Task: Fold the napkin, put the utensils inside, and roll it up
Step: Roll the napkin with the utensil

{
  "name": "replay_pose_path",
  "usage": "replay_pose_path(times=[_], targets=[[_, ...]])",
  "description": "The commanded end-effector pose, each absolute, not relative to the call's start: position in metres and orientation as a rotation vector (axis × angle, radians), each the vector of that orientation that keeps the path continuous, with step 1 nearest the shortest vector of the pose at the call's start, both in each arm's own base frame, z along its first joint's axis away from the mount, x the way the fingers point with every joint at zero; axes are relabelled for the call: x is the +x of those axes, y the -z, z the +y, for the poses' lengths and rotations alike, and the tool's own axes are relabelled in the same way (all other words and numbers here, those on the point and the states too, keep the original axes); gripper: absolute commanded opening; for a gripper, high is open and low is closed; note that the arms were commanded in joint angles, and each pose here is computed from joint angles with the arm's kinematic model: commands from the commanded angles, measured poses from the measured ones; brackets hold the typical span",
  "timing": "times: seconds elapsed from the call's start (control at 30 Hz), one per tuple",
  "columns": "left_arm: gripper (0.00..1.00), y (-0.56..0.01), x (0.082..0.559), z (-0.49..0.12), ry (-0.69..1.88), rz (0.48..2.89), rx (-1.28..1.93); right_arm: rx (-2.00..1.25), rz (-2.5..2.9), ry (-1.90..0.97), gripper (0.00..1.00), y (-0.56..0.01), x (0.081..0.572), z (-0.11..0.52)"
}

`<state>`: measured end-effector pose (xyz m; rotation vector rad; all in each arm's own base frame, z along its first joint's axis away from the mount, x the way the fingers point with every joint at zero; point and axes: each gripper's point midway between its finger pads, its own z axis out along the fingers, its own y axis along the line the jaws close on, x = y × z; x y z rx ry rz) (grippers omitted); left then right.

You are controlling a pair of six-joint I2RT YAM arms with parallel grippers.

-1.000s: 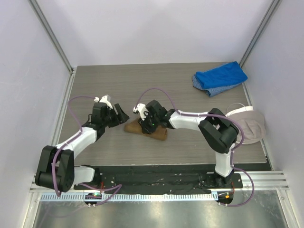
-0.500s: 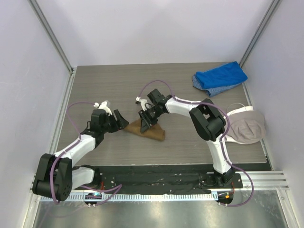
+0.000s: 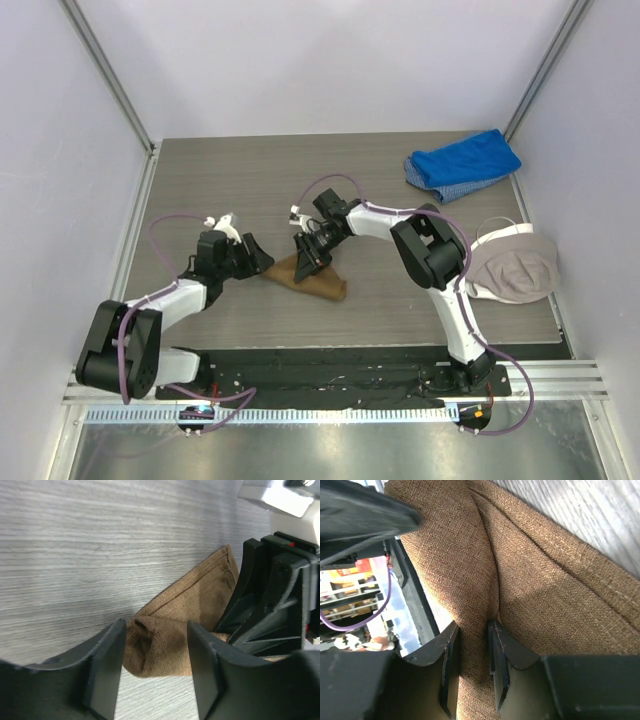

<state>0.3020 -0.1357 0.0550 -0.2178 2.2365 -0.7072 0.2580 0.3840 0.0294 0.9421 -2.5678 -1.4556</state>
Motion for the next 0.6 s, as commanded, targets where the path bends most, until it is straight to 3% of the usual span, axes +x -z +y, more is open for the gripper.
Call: replay_pose_path(times=[0.0, 0.17, 0.2, 0.3, 0.5, 0.57], targets=[[0.49, -0.058, 0.313, -0.150, 0.772, 2.197, -0.159, 0.866, -2.566, 1.408, 0.33, -0.019, 0.259, 0.381], [0.31, -0.048, 0.311, -0.150, 0.765, 2.237, -0.187, 0.877, -2.694, 1.353, 0.35, -0.024, 0.283, 0.379], [0.23, -0.045, 0.311, -0.150, 0.758, 2.254, -0.194, 0.897, -2.734, 1.347, 0.38, -0.032, 0.289, 0.379], [0.08, -0.036, 0.311, -0.151, 0.749, 2.311, -0.194, 1.000, -2.845, 1.350, 0.48, -0.064, 0.306, 0.381], [0.06, -0.024, 0.310, -0.152, 0.736, 2.433, -0.237, 1.409, -3.185, 1.124, 0.63, -0.112, 0.332, 0.376], [0.05, -0.029, 0.314, -0.155, 0.741, 2.448, -0.245, 1.632, -3.211, 1.071, 0.69, -0.126, 0.319, 0.378]])
